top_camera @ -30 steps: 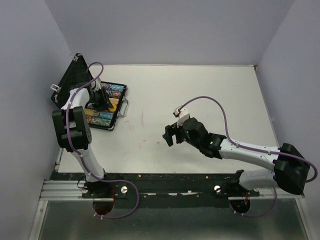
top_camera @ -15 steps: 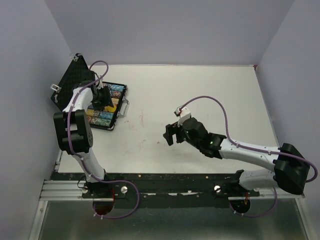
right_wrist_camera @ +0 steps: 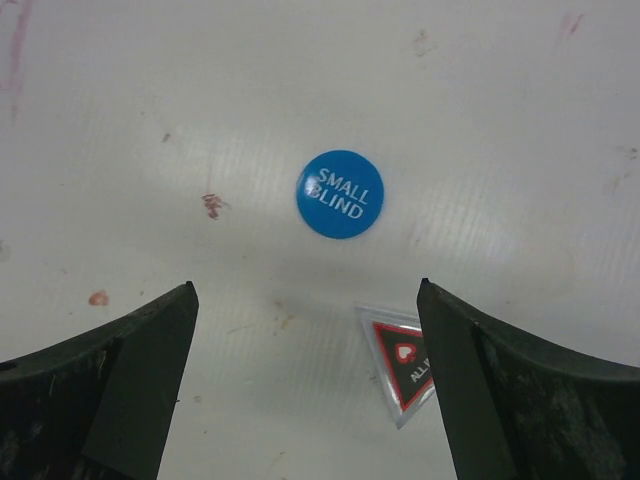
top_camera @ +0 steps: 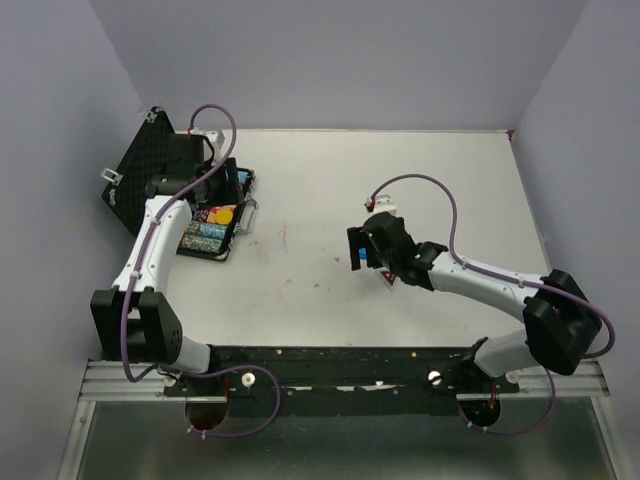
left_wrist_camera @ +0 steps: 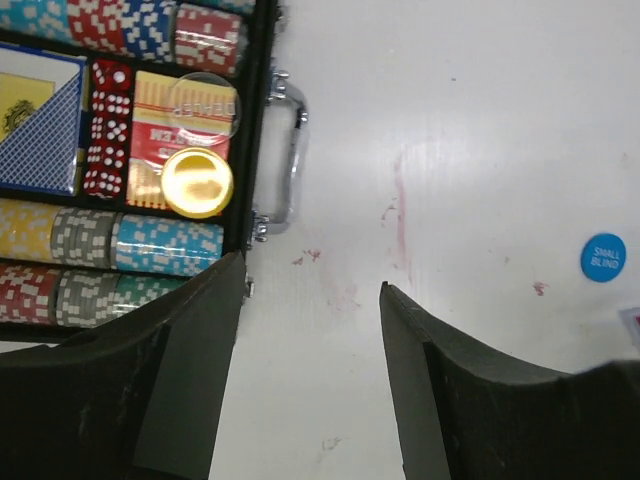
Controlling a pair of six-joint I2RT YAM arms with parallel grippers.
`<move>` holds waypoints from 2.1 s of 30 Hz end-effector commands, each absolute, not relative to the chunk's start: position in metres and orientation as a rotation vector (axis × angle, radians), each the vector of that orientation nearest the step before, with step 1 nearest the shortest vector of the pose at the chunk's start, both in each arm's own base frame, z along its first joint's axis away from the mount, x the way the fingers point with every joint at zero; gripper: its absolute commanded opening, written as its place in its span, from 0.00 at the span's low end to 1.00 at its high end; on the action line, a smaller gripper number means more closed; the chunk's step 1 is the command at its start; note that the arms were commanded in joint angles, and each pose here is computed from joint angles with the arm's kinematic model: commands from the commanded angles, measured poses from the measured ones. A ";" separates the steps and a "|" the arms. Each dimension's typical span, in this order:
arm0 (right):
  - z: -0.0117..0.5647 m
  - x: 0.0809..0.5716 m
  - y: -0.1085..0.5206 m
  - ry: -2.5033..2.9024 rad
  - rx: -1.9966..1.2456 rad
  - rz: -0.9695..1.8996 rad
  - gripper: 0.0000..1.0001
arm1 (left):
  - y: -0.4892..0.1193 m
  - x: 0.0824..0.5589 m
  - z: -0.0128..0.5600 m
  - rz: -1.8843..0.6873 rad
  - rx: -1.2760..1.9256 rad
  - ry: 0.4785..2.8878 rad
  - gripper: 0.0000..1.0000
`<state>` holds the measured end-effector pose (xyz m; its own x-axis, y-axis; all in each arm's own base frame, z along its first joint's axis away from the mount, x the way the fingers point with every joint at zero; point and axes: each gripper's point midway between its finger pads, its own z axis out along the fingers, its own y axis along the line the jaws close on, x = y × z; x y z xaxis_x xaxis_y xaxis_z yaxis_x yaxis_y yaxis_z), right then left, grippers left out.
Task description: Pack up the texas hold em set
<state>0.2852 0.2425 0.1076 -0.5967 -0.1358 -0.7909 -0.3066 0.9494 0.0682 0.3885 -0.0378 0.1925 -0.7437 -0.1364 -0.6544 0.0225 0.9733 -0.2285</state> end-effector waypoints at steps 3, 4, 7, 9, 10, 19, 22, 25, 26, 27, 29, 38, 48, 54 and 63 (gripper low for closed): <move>0.069 0.295 0.219 2.420 -0.299 0.152 0.98 | -0.094 0.348 0.215 -0.411 0.135 2.318 0.69; 0.064 0.299 0.217 2.438 -0.299 0.136 0.98 | -0.099 0.342 0.216 -0.428 0.150 2.313 0.69; 0.052 0.307 0.215 2.474 -0.309 0.090 0.98 | -0.112 0.329 0.208 -0.478 0.185 2.311 0.69; 0.049 0.314 0.218 2.481 -0.320 0.077 0.98 | -0.118 0.323 0.205 -0.491 0.205 2.318 0.69; 0.049 0.319 0.221 2.478 -0.321 0.077 0.98 | -0.121 0.321 0.204 -0.496 0.216 2.321 0.69; 0.038 0.338 0.229 2.521 -0.326 0.005 0.92 | -0.134 0.315 0.213 -0.532 0.263 2.298 0.69; 0.033 0.337 0.226 2.548 -0.319 0.003 0.88 | -0.135 0.314 0.216 -0.533 0.265 2.291 0.69; 0.030 0.336 0.226 2.566 -0.324 0.026 0.83 | -0.135 0.314 0.216 -0.535 0.266 2.289 0.69; 0.027 0.335 0.227 2.573 -0.328 0.029 0.81 | -0.135 0.314 0.216 -0.536 0.267 2.289 0.69; 0.026 0.335 0.228 2.578 -0.332 0.034 0.80 | -0.135 0.314 0.216 -0.536 0.267 2.289 0.69; 0.024 0.334 0.229 2.591 -0.340 0.037 0.78 | -0.135 0.314 0.216 -0.536 0.267 2.289 0.69; 0.017 0.335 0.230 2.602 -0.367 0.025 0.73 | -0.136 0.314 0.215 -0.539 0.266 2.292 0.69; 0.008 0.334 0.231 2.637 -0.354 0.046 0.66 | -0.136 0.314 0.214 -0.543 0.269 2.298 0.69; 0.001 0.330 0.225 2.680 -0.339 0.051 0.64 | -0.137 0.314 0.214 -0.546 0.270 2.296 0.69; -0.008 0.325 0.222 2.727 -0.353 0.068 0.55 | -0.141 0.313 0.213 -0.575 0.275 2.300 0.69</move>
<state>0.3429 0.2299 0.0183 -0.8467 -0.2064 -0.4904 -0.2407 0.9706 0.0070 0.3140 -0.1325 0.2045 -0.7188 0.0349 -0.6943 0.3264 0.8987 -0.2928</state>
